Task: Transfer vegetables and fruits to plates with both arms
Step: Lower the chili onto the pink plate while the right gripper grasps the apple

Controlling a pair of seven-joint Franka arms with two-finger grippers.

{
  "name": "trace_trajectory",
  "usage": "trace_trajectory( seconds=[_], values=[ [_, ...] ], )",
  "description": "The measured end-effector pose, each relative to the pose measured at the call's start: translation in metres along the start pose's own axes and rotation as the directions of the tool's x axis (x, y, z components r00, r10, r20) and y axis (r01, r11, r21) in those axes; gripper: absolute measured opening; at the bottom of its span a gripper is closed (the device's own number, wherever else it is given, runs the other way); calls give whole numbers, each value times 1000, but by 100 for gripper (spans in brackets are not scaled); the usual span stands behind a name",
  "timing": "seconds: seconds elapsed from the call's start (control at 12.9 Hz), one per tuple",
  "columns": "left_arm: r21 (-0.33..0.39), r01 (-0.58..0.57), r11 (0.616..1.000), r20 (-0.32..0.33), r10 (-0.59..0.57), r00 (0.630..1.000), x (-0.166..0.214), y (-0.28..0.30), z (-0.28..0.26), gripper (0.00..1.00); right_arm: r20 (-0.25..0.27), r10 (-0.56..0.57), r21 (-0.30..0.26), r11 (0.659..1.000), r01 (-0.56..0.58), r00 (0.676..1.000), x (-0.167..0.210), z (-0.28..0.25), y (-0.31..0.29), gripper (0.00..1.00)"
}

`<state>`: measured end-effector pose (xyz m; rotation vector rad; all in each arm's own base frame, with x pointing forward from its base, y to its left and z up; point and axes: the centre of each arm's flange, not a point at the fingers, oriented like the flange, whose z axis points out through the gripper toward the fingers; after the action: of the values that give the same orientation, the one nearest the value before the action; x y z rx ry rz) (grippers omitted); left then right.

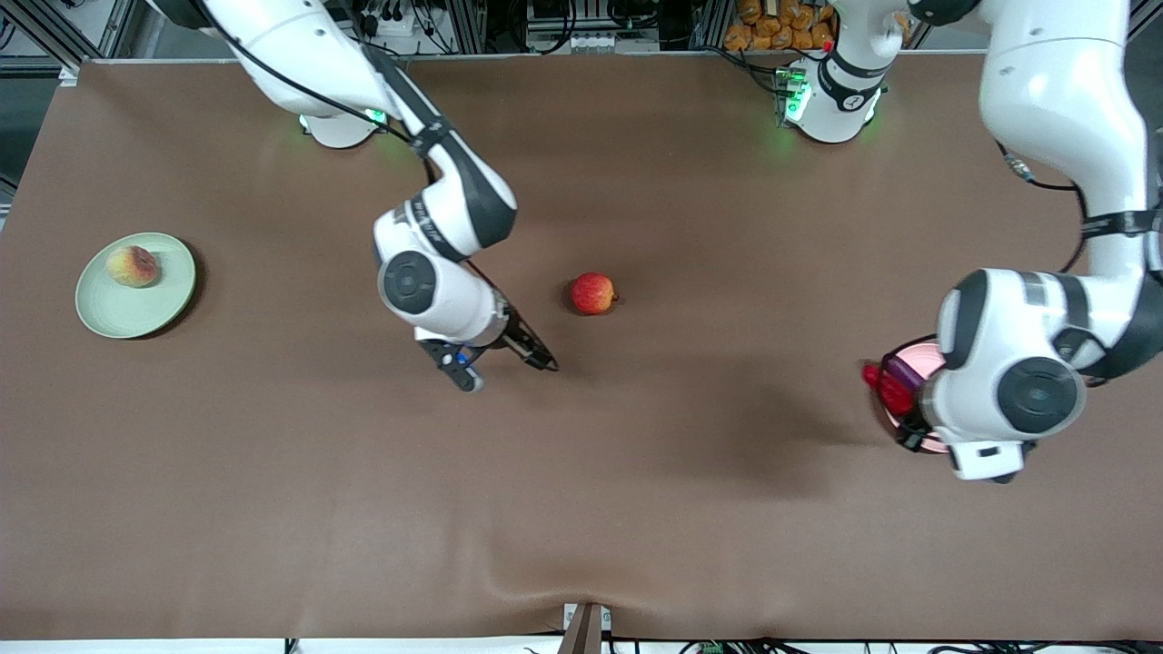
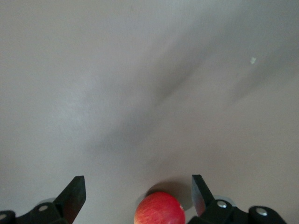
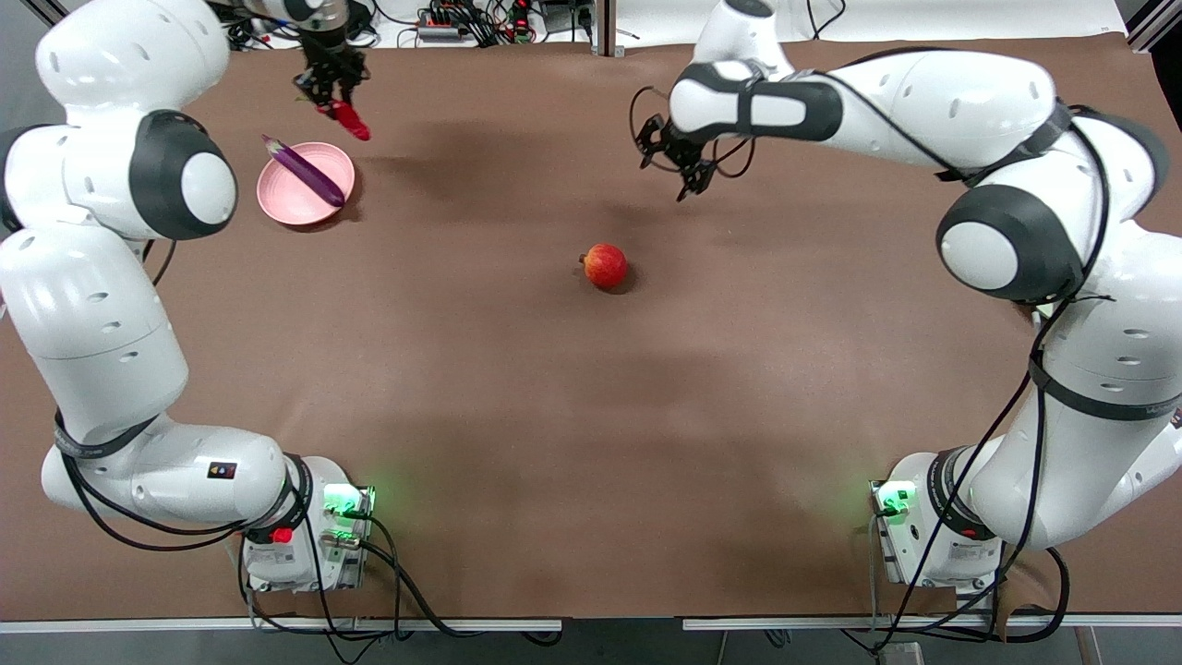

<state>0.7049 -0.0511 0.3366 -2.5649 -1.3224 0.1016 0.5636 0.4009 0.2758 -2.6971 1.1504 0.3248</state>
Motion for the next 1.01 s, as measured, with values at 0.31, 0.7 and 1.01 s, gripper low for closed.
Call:
trace_trajectory(
  seconds=[0.31,0.7,1.01],
  values=[
    [-18,-37,999,17,38,999,48,-30,43,37,4,4,-19,1000,-4,1000,-60,30,-6,100],
    [-46,-64,997,-11,64,998,43,-34,100,37,-13,-40,-73,997,39,999,-101,65,3,100],
    [-59,-70,996,-19,69,997,43,-35,119,37,-42,-46,-72,996,43,998,-125,93,12,100]
  ],
)
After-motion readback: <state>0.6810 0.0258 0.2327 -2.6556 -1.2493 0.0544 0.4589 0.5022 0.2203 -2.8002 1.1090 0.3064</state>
